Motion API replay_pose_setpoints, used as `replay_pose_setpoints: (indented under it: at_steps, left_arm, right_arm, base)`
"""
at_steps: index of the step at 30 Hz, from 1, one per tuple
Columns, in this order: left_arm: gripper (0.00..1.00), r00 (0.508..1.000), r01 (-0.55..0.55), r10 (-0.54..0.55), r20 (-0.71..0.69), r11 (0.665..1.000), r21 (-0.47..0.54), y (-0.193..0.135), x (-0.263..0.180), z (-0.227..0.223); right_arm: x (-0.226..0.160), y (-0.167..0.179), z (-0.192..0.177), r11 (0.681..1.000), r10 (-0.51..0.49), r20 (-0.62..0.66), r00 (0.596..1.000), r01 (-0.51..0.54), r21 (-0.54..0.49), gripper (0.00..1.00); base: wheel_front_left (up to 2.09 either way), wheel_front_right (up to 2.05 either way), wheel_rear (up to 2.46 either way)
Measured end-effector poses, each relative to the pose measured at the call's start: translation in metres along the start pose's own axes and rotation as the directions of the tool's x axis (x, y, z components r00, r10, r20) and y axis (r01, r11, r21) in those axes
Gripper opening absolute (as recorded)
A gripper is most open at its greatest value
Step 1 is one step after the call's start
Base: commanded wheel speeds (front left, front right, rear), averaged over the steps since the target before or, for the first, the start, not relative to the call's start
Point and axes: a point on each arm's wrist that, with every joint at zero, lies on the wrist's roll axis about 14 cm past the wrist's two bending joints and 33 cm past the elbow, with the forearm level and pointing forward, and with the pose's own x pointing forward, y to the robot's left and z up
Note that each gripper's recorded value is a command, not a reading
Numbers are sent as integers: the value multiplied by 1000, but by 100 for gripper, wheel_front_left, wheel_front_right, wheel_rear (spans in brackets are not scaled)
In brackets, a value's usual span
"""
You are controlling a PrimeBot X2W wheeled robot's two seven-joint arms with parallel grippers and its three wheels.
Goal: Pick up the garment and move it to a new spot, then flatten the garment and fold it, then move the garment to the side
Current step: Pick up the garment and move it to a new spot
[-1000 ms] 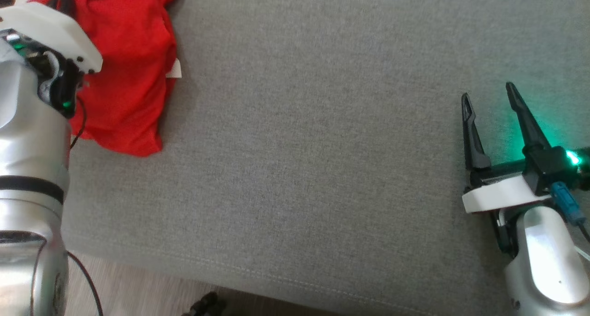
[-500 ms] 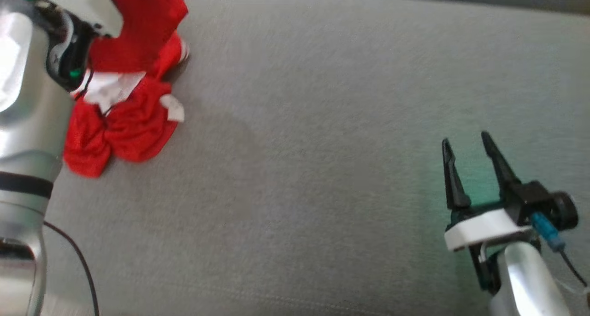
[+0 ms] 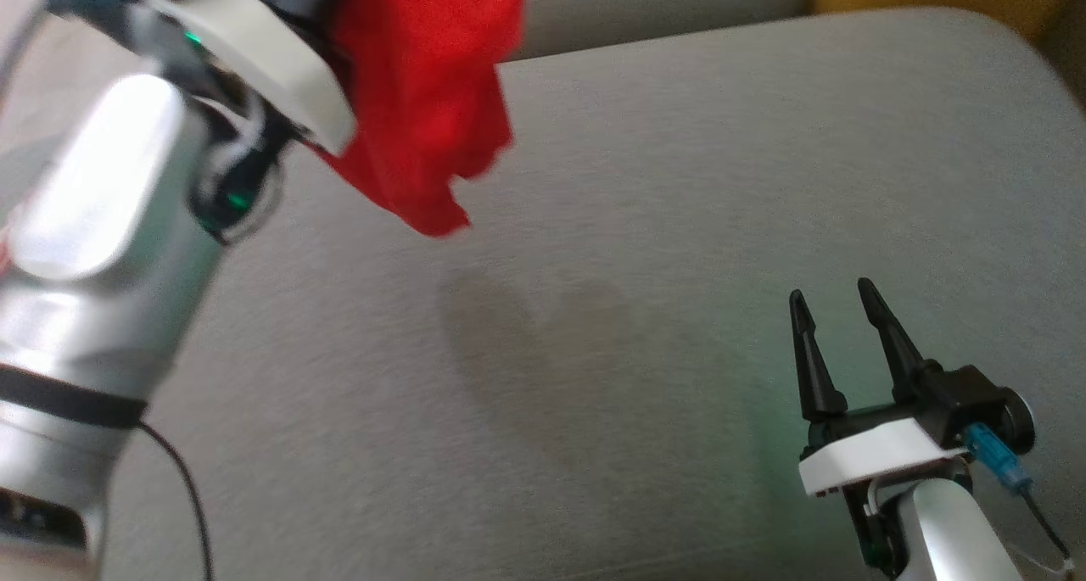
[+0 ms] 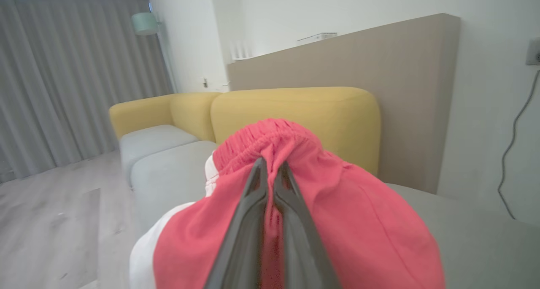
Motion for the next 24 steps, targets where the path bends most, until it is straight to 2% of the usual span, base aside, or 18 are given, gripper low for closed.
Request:
replay_pose_setpoints:
  at_steps: [5, 9, 12, 15, 16, 17, 22, 23, 24]
  left_arm:
    - [0, 981, 193, -192, 16, 979, -64, -83, 36, -17]
    - [0, 968, 244, -250, -4, 950, -194, -129, 49, -56]
    - [0, 948, 263, -295, -116, 936, -234, -153, 41, -118]
    - [0, 906, 284, -343, -248, 927, -244, -171, 23, -183]
    - [0, 906, 284, -343, -248, 927, -244, -171, 23, -183]
    - [0, 869, 313, -384, -312, 915, -254, -185, 10, -216]
    - [0, 817, 342, -444, -368, 887, -310, -209, -4, -255]
    - [24, 814, 341, -450, -367, 882, -326, -213, -5, -259]
    - [87, 810, 339, -454, -371, 879, -336, -215, -6, -263]
  right_arm:
    - [-24, -32, 6, 994, -111, 17, 994, 111, 15, 100]
    - [-35, -48, 1, 985, -168, -1, 986, 168, 25, 100]
    - [-34, -49, -10, 984, -176, -37, 984, 178, 32, 100]
    - [-24, -49, -13, 984, -172, -50, 984, 174, 35, 100]
    - [-24, -49, -13, 984, -172, -50, 984, 174, 35, 100]
    - [-15, -53, -13, 984, -175, -50, 983, 177, 31, 100]
    - [-6, -61, -20, 981, -190, -73, 979, 192, 19, 100]
    - [-6, -63, -24, 980, -196, -85, 977, 198, 16, 100]
    - [-6, -65, -27, 979, -201, -95, 975, 203, 15, 100]
  base:
    - [0, 0, 0]
    - [0, 0, 0]
    - [0, 0, 0]
    - [0, 0, 0]
    - [0, 0, 0]
    - [0, 0, 0]
    - [0, 0, 0]
    - [0, 0, 0]
    - [0, 0, 0]
